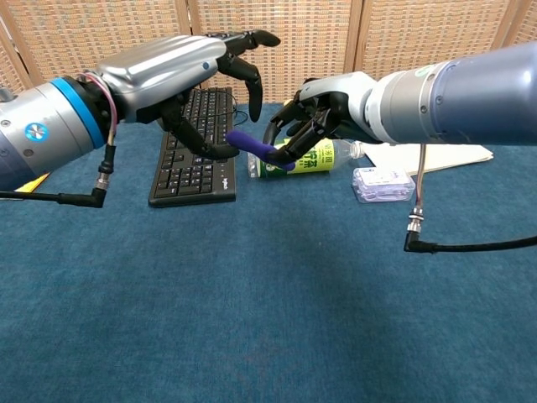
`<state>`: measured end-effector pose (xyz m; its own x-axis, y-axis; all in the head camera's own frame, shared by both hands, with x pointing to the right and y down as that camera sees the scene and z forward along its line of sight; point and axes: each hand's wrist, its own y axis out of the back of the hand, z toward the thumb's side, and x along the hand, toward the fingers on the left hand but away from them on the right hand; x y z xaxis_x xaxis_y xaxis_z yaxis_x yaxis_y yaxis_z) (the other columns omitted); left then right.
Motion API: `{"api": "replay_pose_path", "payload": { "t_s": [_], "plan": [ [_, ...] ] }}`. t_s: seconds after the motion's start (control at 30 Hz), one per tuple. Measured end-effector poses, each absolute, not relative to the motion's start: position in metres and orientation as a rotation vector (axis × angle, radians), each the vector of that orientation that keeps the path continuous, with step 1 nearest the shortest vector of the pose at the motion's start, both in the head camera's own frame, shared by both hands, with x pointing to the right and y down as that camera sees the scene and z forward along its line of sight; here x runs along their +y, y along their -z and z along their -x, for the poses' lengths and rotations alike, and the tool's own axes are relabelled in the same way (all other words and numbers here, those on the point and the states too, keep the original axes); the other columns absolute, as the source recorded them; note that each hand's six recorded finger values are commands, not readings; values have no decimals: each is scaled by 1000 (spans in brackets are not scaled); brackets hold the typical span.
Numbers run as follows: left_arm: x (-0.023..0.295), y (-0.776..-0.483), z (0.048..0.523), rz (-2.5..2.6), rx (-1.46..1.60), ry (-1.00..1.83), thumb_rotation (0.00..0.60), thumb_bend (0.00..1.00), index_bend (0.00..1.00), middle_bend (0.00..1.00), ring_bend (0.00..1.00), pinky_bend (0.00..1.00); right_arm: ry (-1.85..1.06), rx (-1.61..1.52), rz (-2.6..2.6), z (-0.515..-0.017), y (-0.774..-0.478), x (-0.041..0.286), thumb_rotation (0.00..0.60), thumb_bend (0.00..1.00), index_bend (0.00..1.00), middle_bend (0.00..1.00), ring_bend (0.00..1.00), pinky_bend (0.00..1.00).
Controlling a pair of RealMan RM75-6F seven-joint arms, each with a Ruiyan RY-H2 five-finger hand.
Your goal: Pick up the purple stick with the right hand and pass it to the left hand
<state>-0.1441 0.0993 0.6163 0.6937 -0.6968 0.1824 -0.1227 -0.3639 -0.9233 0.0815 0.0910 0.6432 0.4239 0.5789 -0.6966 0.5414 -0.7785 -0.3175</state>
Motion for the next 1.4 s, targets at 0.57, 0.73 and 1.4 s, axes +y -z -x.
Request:
{"api": "replay_pose_path", "payload": {
  "t_s": [0.57,0.73,1.4],
  "plan": [
    [101,-624,130,1879,629,712,600,314,507,0,0,0,-1299,-1025,2623,-83,-644,92,600,687,628,9,0,0],
    [101,-625,130,1875,630,714,600,315,526,0,0,0,-1299,-1025,2625,-84,-644,93,600,688,628,9,0,0],
    [99,-629,130,1868,628,742,600,351,535,0,0,0,-1295,-1006,2636,-82,-645,96,600,697,628,9,0,0]
  ]
}}
